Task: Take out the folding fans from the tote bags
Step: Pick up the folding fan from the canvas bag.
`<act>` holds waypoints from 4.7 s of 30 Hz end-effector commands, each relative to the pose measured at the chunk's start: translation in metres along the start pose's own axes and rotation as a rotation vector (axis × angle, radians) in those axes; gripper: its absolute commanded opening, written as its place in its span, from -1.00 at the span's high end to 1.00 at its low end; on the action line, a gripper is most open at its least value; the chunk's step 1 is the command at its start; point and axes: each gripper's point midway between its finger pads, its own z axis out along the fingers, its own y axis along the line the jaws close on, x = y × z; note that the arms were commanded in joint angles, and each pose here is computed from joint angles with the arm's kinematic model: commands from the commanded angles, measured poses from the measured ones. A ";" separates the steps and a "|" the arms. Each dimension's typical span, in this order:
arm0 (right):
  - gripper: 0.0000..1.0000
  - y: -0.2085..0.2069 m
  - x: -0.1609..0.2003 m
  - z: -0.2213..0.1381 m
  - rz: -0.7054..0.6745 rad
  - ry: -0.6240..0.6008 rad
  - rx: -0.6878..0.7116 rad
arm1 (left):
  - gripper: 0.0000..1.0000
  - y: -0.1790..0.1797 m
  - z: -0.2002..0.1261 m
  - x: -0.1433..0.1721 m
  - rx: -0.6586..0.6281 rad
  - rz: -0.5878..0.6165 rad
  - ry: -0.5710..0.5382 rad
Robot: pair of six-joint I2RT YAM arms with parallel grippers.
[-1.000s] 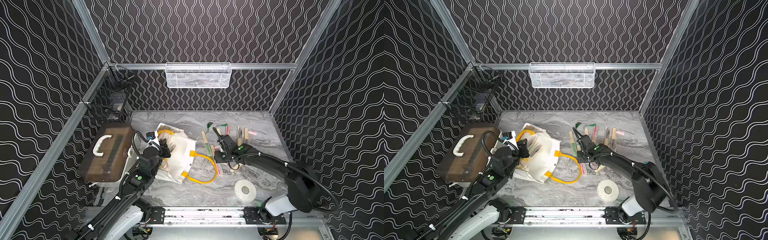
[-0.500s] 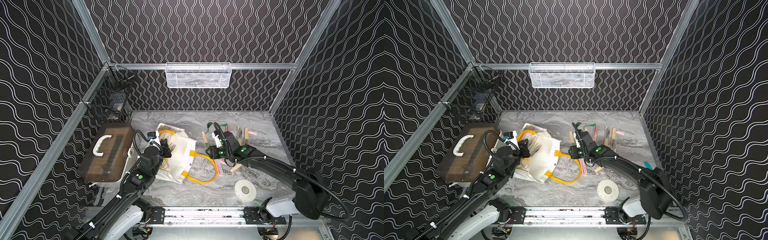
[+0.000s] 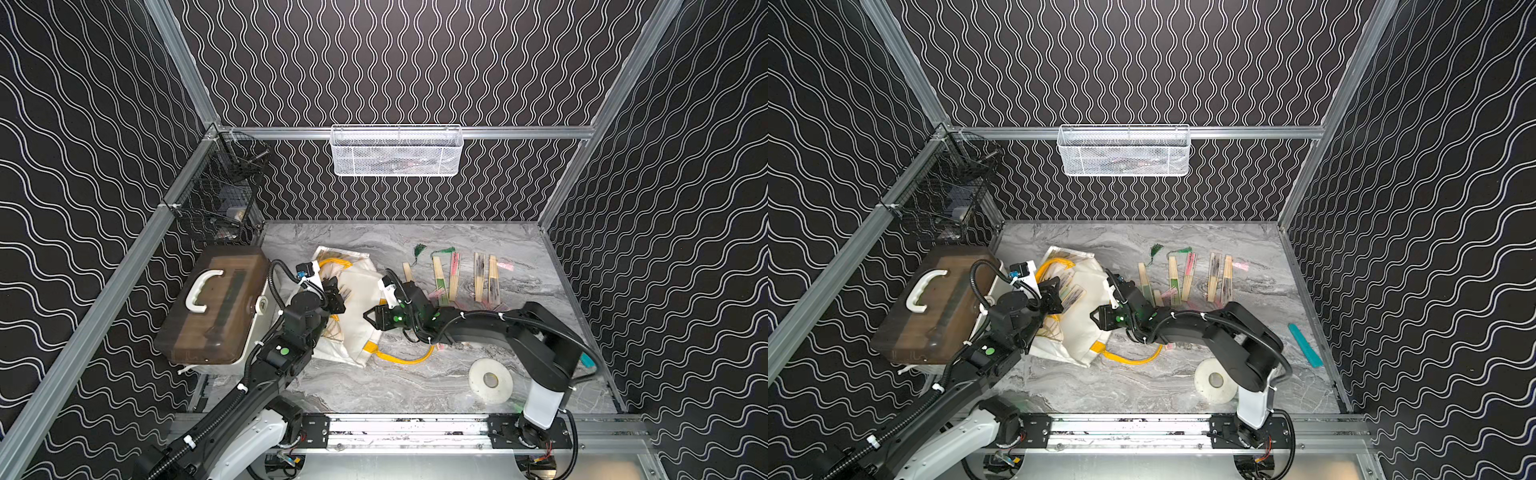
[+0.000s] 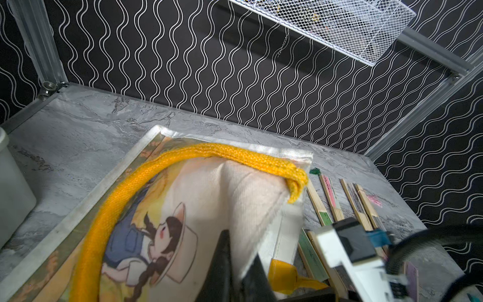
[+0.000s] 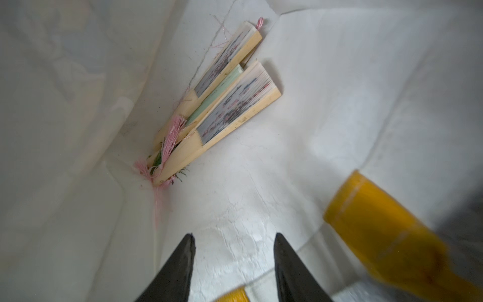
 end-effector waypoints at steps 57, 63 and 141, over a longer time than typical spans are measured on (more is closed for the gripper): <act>-0.23 -0.008 -0.050 0.066 0.358 -0.248 -0.287 | 1.00 -0.051 -0.040 -0.061 0.319 0.080 -0.322; -0.18 -0.007 -0.067 0.057 0.365 -0.291 -0.335 | 1.00 -0.054 -0.046 -0.051 0.377 0.059 -0.315; 0.74 0.022 -0.123 -0.092 0.092 -0.354 -0.260 | 1.00 0.035 0.021 -0.046 -0.021 -0.008 -0.302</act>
